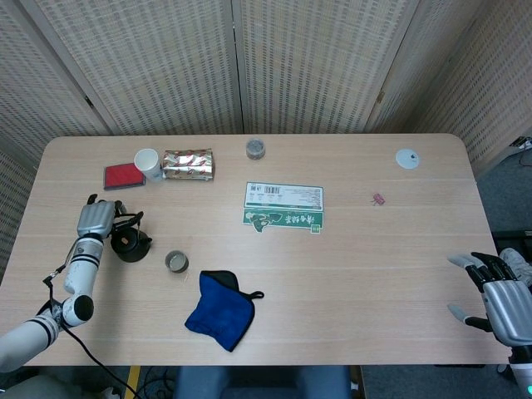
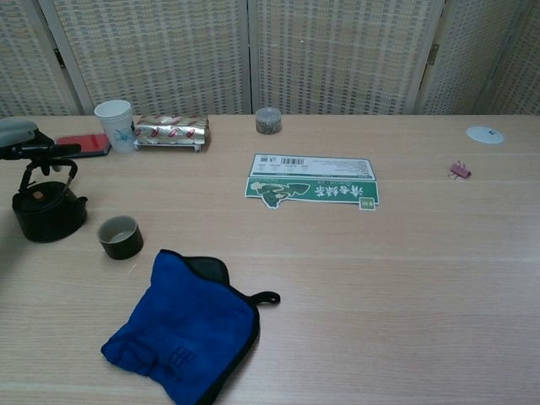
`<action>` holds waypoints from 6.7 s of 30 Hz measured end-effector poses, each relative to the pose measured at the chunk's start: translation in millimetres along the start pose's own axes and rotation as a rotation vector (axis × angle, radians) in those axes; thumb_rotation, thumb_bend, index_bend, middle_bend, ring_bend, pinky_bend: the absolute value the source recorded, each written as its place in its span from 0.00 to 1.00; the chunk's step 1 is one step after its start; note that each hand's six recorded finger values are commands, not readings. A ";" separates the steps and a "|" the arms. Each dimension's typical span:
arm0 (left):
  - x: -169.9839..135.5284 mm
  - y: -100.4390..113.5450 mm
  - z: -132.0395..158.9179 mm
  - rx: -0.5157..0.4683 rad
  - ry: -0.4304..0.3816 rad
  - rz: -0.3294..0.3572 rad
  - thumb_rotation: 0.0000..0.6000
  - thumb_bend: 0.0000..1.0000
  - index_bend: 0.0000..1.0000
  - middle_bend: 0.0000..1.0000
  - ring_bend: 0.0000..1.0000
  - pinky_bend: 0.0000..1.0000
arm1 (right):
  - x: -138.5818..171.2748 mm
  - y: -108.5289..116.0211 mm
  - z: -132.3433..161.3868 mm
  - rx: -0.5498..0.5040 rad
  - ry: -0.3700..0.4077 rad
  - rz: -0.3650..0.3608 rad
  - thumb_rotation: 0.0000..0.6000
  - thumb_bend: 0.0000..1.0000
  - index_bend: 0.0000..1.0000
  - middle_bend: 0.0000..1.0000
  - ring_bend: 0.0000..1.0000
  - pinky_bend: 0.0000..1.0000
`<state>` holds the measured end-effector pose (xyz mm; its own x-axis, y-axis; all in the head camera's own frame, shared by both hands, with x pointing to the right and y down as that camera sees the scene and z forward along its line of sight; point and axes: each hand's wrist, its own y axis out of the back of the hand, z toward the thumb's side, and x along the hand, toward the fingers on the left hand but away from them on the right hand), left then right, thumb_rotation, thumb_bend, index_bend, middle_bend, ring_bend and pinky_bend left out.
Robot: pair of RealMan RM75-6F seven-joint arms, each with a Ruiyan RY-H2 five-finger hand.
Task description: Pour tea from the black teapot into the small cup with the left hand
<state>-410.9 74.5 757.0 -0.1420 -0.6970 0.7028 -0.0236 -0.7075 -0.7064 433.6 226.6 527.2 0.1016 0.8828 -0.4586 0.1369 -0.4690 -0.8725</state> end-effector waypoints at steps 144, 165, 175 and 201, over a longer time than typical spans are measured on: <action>-121.5 -28.9 -16.7 0.125 -0.192 0.102 0.49 0.17 0.46 0.44 0.34 0.00 | -3.8 17.8 -8.7 -0.012 -0.008 -0.074 1.00 0.12 0.24 0.24 0.15 0.18; -122.9 -40.4 -14.2 0.146 -0.198 0.084 0.49 0.17 0.52 0.50 0.37 0.00 | -2.1 16.1 -12.6 -0.018 -0.017 -0.072 1.00 0.12 0.24 0.24 0.15 0.18; -123.4 -46.7 -17.4 0.148 -0.188 0.068 0.48 0.17 0.53 0.51 0.38 0.00 | -1.9 16.0 -13.1 -0.021 -0.020 -0.073 1.00 0.12 0.24 0.24 0.15 0.18; -119.2 -50.6 -13.7 0.150 -0.210 0.030 0.32 0.15 0.75 0.78 0.61 0.00 | -1.4 18.3 -14.0 -0.025 -0.027 -0.085 1.00 0.12 0.24 0.24 0.15 0.18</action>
<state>-406.3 195.0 707.8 0.0688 -0.7157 0.6950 0.1265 -0.6847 -0.7177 449.8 216.5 514.2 0.0616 0.9196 -0.3880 0.1683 -0.3927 -0.9041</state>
